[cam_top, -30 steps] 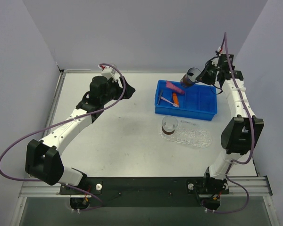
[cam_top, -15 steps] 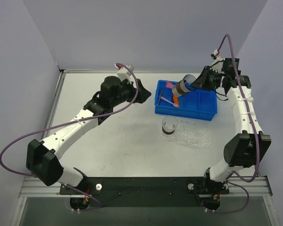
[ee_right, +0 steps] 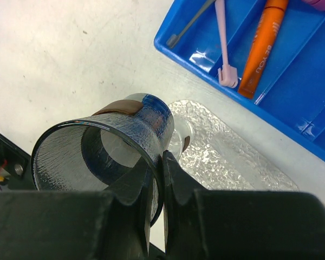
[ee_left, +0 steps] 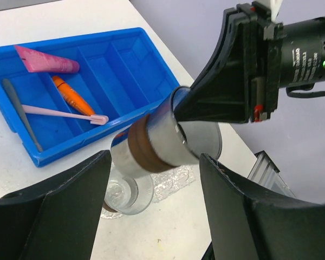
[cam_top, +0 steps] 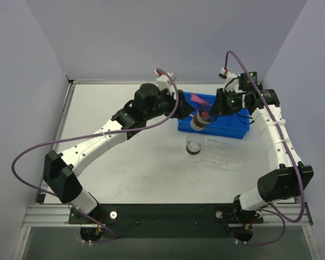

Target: Prepare toiletry sets of a toothbrush and toothpaste on the tray

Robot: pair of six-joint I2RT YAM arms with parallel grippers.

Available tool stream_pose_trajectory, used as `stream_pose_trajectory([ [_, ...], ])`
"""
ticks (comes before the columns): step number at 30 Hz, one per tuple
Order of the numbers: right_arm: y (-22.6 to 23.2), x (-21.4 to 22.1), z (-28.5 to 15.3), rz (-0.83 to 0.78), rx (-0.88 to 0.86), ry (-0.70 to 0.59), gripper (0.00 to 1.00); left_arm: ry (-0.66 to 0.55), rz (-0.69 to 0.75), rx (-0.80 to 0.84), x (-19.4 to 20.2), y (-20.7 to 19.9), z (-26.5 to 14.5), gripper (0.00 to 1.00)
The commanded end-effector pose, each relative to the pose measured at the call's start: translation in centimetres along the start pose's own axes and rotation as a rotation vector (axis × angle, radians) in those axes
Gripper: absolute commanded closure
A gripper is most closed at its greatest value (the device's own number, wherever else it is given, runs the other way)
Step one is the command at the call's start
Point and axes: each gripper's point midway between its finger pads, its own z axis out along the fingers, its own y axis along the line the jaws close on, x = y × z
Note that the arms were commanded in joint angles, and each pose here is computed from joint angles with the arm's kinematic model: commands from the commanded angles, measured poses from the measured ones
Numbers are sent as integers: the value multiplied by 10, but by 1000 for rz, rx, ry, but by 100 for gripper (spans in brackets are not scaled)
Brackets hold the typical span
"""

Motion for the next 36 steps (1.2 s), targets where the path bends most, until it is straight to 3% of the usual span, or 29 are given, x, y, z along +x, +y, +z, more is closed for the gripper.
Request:
stream_pose_trajectory([
  [1,17,1,-18,-128,20,-14,100,-15,31,46,-15,-25,1,23],
  [15,42,12,-23,-293,59,25,100,145,188,-98,25,-22,18,24],
  [22,45,16,-25,-329,76,32,100,197,234,-155,40,-22,22,30],
  [25,47,18,-25,-344,70,33,100,208,233,-153,45,-25,24,45],
  [26,47,17,-25,-346,74,33,100,212,233,-156,46,-24,24,57],
  [32,46,20,-23,-363,112,47,100,219,230,-148,48,-30,26,96],
  [35,43,18,-23,-353,168,42,100,211,217,-142,45,-33,26,100],
  [36,42,17,-22,-346,186,41,95,209,215,-145,44,-33,27,100],
])
